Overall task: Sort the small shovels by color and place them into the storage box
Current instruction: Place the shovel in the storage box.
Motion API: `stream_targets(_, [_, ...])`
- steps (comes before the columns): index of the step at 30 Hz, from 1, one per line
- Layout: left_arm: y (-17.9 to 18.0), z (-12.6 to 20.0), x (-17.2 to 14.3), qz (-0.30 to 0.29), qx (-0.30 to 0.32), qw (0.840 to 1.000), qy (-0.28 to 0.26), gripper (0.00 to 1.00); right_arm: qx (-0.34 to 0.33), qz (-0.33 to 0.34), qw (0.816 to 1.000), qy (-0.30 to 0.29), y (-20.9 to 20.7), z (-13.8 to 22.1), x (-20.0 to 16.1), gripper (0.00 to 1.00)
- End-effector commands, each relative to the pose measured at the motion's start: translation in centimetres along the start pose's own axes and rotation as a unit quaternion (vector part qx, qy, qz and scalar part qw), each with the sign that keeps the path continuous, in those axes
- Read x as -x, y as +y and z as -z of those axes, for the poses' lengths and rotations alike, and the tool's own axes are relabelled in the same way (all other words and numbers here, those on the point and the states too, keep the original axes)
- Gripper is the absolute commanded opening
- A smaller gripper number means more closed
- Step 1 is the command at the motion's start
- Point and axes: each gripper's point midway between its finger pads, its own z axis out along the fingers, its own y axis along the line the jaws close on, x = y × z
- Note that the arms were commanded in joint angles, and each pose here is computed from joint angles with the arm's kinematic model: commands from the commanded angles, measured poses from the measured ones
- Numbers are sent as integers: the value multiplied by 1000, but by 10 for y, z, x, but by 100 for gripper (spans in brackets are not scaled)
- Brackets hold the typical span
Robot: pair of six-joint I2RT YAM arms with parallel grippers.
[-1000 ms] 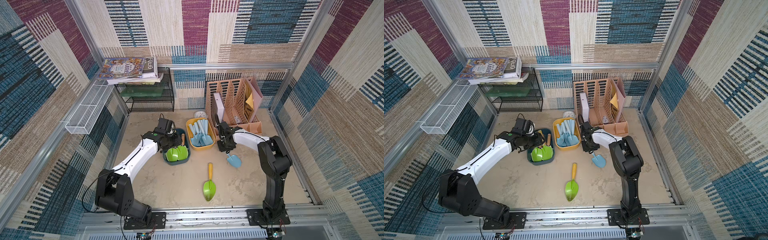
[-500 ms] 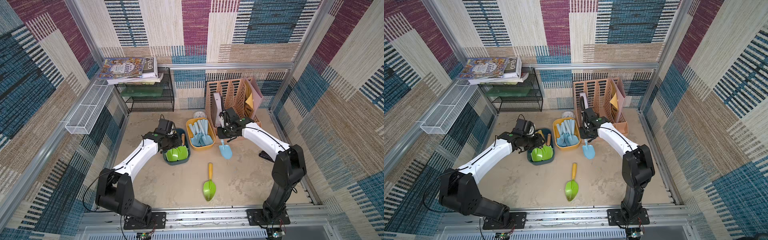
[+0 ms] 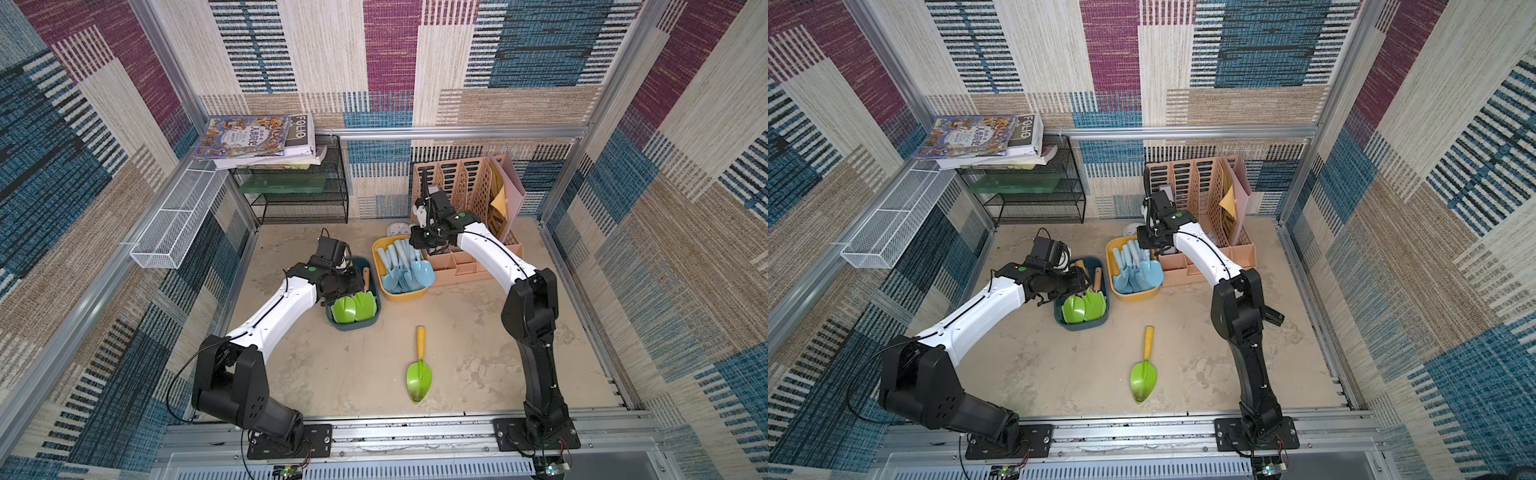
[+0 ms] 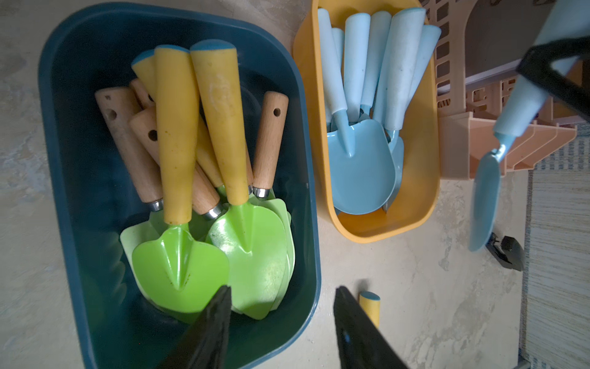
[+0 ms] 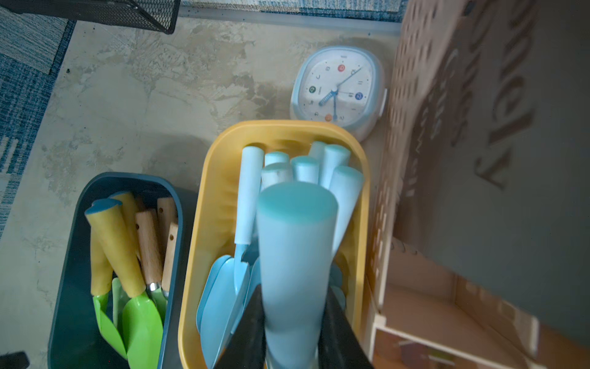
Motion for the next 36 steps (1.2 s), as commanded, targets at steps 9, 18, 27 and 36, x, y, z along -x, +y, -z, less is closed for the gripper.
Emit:
stream_targets(9, [7, 10, -9, -13, 15, 1000, 3, 55, -4, -5, 1000, 26, -4, -45, -16, 14])
stream_targets(18, [-16, 10, -22, -60, 3, 998, 18, 56, -17, 0, 999, 38, -13, -61, -26, 18])
stream_targets(27, [-49, -2, -47, -121, -15, 991, 54, 56, -22, -17, 999, 19, -29, -66, -15, 18])
stream_targets(36, [-66, -9, -65, -157, -22, 985, 74, 57, 7, -17, 999, 27, -14, -73, -22, 19])
